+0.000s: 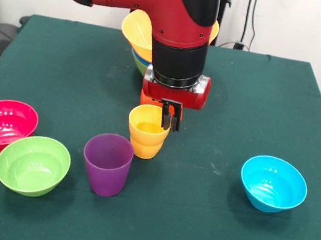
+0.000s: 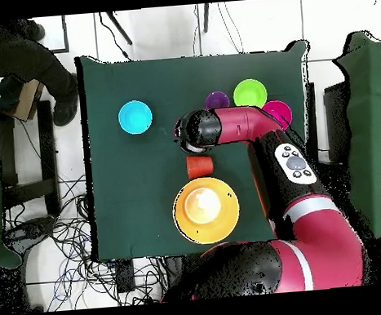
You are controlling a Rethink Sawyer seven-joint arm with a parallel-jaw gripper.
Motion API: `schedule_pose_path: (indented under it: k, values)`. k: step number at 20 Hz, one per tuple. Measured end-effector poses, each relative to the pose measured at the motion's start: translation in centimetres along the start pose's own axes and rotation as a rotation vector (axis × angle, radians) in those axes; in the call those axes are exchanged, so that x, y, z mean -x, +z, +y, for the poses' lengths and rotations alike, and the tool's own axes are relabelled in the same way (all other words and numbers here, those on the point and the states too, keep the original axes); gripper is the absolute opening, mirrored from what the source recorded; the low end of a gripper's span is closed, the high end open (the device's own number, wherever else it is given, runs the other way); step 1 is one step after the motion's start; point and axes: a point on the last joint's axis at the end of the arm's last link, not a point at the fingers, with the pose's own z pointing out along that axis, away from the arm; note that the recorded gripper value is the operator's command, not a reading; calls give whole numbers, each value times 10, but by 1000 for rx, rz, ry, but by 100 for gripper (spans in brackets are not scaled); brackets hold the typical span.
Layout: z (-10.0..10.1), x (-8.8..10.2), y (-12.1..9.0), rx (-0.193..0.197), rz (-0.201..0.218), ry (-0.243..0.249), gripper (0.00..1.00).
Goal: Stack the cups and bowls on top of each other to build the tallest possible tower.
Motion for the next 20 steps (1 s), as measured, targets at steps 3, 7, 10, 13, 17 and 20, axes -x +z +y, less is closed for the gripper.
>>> schedule_pose_path:
  k: [3,7,10,13,17,20]
  values:
    - [1,0,0,0,0,-1,0]
    - [3,-1,0,-8,-4,-16,0]
    - [7,-1,-4,-14,-12,-30,0]
    - [10,1,-17,-23,-23,-40,0]
    - [11,0,-44,-45,-19,-47,0]
    - [10,-4,-64,-57,-6,-47,0]
